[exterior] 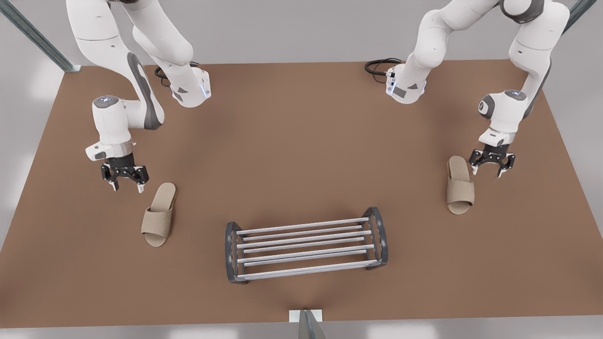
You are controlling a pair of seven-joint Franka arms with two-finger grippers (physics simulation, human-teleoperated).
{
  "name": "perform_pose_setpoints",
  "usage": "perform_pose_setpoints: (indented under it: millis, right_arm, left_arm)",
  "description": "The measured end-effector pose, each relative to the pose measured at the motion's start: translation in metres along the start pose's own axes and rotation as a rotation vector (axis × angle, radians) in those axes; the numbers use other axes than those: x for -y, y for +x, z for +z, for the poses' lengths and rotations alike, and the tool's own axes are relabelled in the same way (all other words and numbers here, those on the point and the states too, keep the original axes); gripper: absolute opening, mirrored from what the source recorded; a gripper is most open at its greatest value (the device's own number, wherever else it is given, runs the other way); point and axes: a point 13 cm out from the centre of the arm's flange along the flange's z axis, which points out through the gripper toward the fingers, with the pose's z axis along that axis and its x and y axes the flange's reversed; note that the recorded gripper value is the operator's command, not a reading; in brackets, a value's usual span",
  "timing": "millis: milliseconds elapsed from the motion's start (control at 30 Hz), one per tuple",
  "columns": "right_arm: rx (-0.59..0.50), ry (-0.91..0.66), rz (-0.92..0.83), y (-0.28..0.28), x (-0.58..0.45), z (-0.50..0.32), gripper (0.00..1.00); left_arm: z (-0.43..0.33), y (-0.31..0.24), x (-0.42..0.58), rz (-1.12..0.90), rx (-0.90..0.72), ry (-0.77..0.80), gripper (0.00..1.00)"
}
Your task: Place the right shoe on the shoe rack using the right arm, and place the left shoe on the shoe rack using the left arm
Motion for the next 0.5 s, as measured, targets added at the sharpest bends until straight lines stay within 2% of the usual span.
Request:
perform_pose_setpoints:
  millis: [200,500]
  right_arm:
    - [0.067,-0.071,-0.077,-0.012,-0.021,0.019,1.0]
    - [0.096,-0.148,-0.106,-0.026,-0.048,0.056,1.0]
  left_arm:
    - [0.005,-0.03,0.019,0.022,0.05,0.034,0.99]
    - [0.028,-0.006,0.036,-0.227,0.027,0.09,0.99]
